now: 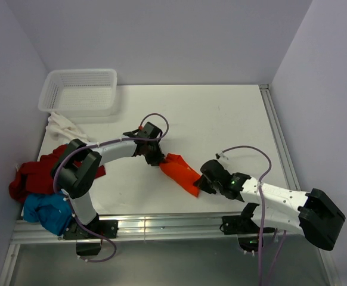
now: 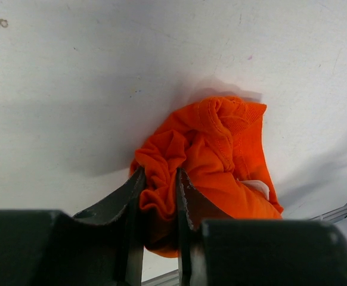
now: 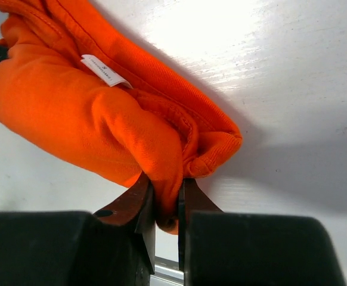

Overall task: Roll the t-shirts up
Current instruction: Roll the tshirt

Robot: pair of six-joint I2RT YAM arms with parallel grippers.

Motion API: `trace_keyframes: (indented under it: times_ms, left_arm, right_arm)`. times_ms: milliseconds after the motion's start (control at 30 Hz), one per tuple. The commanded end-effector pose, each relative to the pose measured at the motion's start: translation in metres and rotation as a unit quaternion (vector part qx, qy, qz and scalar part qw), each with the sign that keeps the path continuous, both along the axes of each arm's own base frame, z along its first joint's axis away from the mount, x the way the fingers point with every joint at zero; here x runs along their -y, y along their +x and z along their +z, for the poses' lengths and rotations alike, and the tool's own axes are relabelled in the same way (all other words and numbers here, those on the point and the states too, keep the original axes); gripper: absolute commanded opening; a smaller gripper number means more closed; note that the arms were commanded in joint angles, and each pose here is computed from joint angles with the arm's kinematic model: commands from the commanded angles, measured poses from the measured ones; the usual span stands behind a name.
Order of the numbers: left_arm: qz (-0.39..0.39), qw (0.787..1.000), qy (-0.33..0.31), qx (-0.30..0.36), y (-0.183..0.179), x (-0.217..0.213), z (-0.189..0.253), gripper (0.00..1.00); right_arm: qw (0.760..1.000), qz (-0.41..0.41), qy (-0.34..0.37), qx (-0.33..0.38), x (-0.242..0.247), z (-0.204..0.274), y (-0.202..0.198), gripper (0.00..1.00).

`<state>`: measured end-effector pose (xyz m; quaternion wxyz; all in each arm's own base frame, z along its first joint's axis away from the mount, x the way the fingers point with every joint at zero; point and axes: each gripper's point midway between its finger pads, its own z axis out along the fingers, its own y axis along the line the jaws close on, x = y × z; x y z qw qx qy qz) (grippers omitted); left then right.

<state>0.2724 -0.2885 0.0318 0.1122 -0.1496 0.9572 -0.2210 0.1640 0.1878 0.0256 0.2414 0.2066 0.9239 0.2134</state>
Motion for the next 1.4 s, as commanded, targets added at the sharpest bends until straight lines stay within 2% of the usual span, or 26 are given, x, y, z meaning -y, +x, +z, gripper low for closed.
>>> trace_keyframes:
  times_ms: [0, 33, 100, 133, 233, 300, 333, 400, 567, 800, 967, 1100, 1367]
  left_arm:
    - [-0.008, 1.000, 0.008, -0.005, -0.011, -0.007, 0.005, 0.17]
    - [-0.010, 1.000, 0.006, 0.000, -0.009, -0.008, 0.005, 0.31]
    - [-0.020, 1.000, -0.010, 0.017, -0.004, -0.007, 0.011, 0.46]
    - [-0.023, 0.999, -0.013, 0.020, -0.003, -0.008, 0.013, 0.58]
    - [-0.031, 0.999, -0.029, 0.023, 0.003, -0.020, 0.017, 0.73]
    - [-0.027, 0.998, -0.042, 0.029, 0.005, -0.031, 0.021, 0.76]
    - [-0.035, 0.995, -0.076, 0.048, 0.013, -0.032, 0.032, 0.79]
    - [-0.036, 0.992, -0.103, 0.066, 0.017, -0.043, 0.042, 0.81]
    - [-0.080, 0.975, -0.171, 0.115, 0.012, -0.037, 0.064, 0.89]
    - [-0.123, 0.949, -0.238, 0.168, -0.005, -0.027, 0.082, 0.89]
    - [-0.132, 0.958, -0.206, 0.152, -0.007, -0.033, 0.059, 0.88]
    - [-0.135, 0.959, -0.189, 0.165, -0.007, -0.036, 0.052, 0.84]
    - [-0.149, 0.969, -0.134, 0.142, -0.007, -0.034, 0.016, 0.80]
  right_arm:
    - [0.995, -0.008, -0.097, -0.014, 0.032, -0.014, -0.003, 0.00]
    - [0.995, -0.005, -0.102, -0.020, 0.034, -0.016, -0.005, 0.00]
    - [0.994, 0.000, -0.107, -0.024, 0.036, -0.019, -0.007, 0.00]
    - [0.994, 0.003, -0.107, -0.022, 0.037, -0.020, -0.008, 0.00]
    - [0.994, 0.009, -0.105, -0.012, 0.038, -0.018, -0.008, 0.00]
    - [0.994, 0.014, -0.104, -0.007, 0.038, -0.018, -0.008, 0.00]
    - [0.995, 0.018, -0.102, -0.006, 0.037, -0.017, -0.008, 0.00]
    - [0.994, 0.032, -0.106, -0.010, 0.036, -0.018, -0.009, 0.00]
    - [0.994, 0.062, -0.090, -0.025, 0.028, -0.017, -0.008, 0.00]
    - [0.994, 0.077, -0.075, -0.032, 0.033, -0.014, 0.004, 0.00]
    - [0.992, 0.093, -0.082, -0.035, 0.039, -0.016, 0.012, 0.00]
    - [0.990, 0.109, -0.079, -0.037, 0.036, -0.016, 0.017, 0.00]
    - [0.989, 0.105, -0.091, -0.053, 0.041, -0.020, 0.022, 0.00]
